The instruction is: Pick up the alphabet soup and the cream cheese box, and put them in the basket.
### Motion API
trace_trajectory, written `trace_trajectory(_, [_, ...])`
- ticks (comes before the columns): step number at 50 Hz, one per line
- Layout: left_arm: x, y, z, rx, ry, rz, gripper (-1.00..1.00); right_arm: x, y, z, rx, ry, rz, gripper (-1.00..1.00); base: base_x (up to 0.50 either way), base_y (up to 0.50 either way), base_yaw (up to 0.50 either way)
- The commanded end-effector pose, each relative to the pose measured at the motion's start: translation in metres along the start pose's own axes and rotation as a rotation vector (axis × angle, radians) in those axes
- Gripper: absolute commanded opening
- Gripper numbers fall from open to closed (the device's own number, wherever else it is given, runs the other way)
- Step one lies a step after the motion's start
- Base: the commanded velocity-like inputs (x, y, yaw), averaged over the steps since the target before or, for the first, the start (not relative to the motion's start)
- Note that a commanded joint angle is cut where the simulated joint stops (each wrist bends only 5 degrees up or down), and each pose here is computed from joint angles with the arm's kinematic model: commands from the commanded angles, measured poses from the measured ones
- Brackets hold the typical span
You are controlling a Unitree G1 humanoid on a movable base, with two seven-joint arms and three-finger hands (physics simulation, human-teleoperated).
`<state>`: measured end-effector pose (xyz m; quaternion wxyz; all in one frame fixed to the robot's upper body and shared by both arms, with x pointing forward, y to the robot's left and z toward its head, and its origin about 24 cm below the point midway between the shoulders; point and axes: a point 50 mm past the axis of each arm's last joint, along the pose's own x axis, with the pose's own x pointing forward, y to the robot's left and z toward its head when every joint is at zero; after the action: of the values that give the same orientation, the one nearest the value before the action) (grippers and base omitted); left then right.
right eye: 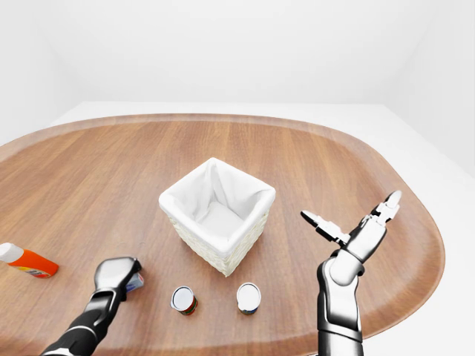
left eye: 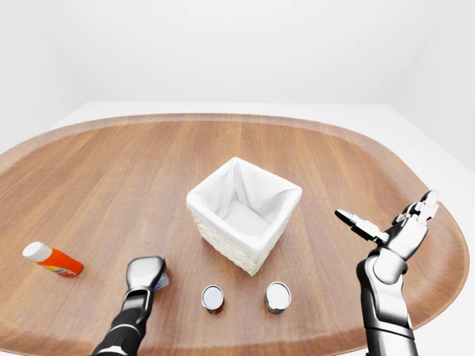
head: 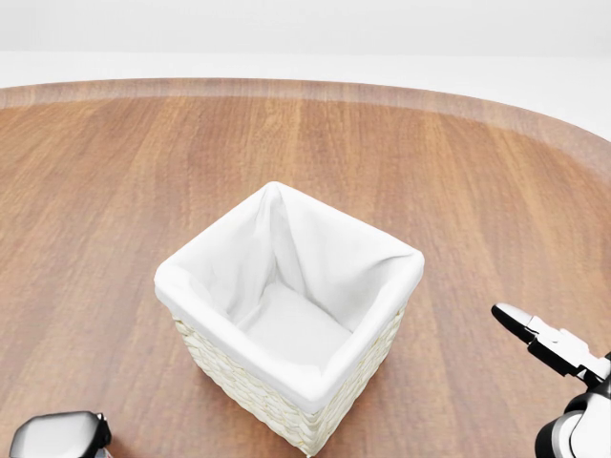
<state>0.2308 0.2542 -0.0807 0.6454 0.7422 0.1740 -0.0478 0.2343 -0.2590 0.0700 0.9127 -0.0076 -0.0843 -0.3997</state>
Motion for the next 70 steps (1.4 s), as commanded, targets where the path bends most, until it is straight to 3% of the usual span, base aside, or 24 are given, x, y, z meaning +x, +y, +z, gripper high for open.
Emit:
trace_trajectory(1, [-0.041, -0.022, -0.014, 0.041, 0.012, 0.017, -1.0, -0.001, 0.0, 0.0, -0.002, 0.001, 0.001, 1.0, 0.0, 0.0, 0.0])
trace_trajectory(8, [-0.051, -0.001, -0.016, 0.042, 0.014, 0.155, -1.0, 0.0, 0.0, 0.0, 0.0, -0.002, 0.002, 1.0, 0.0, 0.0, 0.0])
trace_trajectory(15, [-0.056, 0.022, -0.01, 0.057, -0.005, 0.204, -1.0, 0.0, 0.0, 0.0, 0.0, 0.001, 0.001, 1.0, 0.0, 0.0, 0.0])
trace_trajectory(20, [-0.062, 0.044, -0.011, -0.038, 0.0, 0.263, -1.0, 0.0, 0.001, 0.0, 0.001, 0.0, 0.002, 1.0, 0.0, 0.0, 0.0])
trace_trajectory(22, [-0.062, 0.049, -0.013, -0.049, 0.053, 0.284, -1.0, 0.0, 0.0, 0.001, 0.003, -0.002, 0.001, 1.0, 0.0, 0.0, 0.0])
trace_trajectory(24, [-0.066, 0.061, -0.01, -0.13, -0.001, 0.35, -1.0, 0.0, 0.0, 0.0, 0.002, 0.002, 0.001, 1.0, 0.0, 0.0, 0.0])
trace_trajectory(26, [-0.067, 0.068, -0.013, -0.128, 0.08, 0.381, -1.0, 0.0, 0.001, 0.0, 0.001, 0.003, 0.001, 1.0, 0.0, 0.0, 0.0])
trace_trajectory(27, [-0.067, 0.07, -0.011, -0.136, 0.038, 0.389, -1.0, 0.0, 0.001, 0.0, 0.001, 0.002, 0.002, 1.0, 0.0, 0.0, 0.0])
trace_trajectory(28, [-0.067, 0.074, -0.014, -0.148, 0.108, 0.411, -1.0, 0.0, 0.001, 0.0, 0.001, 0.003, 0.001, 1.0, 0.0, 0.0, 0.0])
trace_trajectory(29, [-0.066, 0.076, -0.013, -0.153, 0.078, 0.421, -1.0, 0.0, 0.0, -0.001, -0.001, 0.005, 0.001, 1.0, 0.0, 0.0, 0.0])
trace_trajectory(30, [-0.066, 0.078, -0.015, -0.148, 0.122, 0.435, -1.0, 0.0, 0.0, -0.001, -0.001, 0.004, 0.001, 1.0, 0.0, 0.0, 0.0])
trace_trajectory(31, [-0.065, 0.086, -0.019, -0.137, 0.189, 0.499, -1.0, 0.0, 0.0, -0.001, -0.001, 0.004, 0.001, 1.0, 0.0, 0.0, 0.0])
trace_trajectory(33, [-0.068, 0.095, -0.016, -0.17, 0.151, 0.554, -1.0, 0.0, 0.001, -0.001, -0.003, 0.004, 0.002, 1.0, 0.0, 0.0, 0.0])
trace_trajectory(44, [-0.052, 0.118, 0.01, -0.19, 0.075, 0.581, -1.0, 0.001, 0.001, -0.002, -0.003, 0.009, 0.001, 1.0, 0.0, 0.0, 0.0])
trace_trajectory(49, [-0.056, 0.149, 0.014, -0.192, 0.044, 0.621, -1.0, 0.001, 0.001, -0.002, 0.0, 0.01, 0.001, 1.0, 0.0, 0.0, 0.0])
trace_trajectory(55, [-0.05, 0.183, 0.023, -0.19, -0.005, 0.639, -1.0, 0.001, 0.0, -0.002, -0.001, 0.009, 0.0, 1.0, 0.0, 0.0, 0.0])
trace_trajectory(70, [-0.054, 0.237, 0.032, -0.133, -0.035, 0.676, -1.0, 0.0, 0.0, -0.001, 0.003, 0.008, -0.001, 1.0, 0.0, 0.0, 0.0])
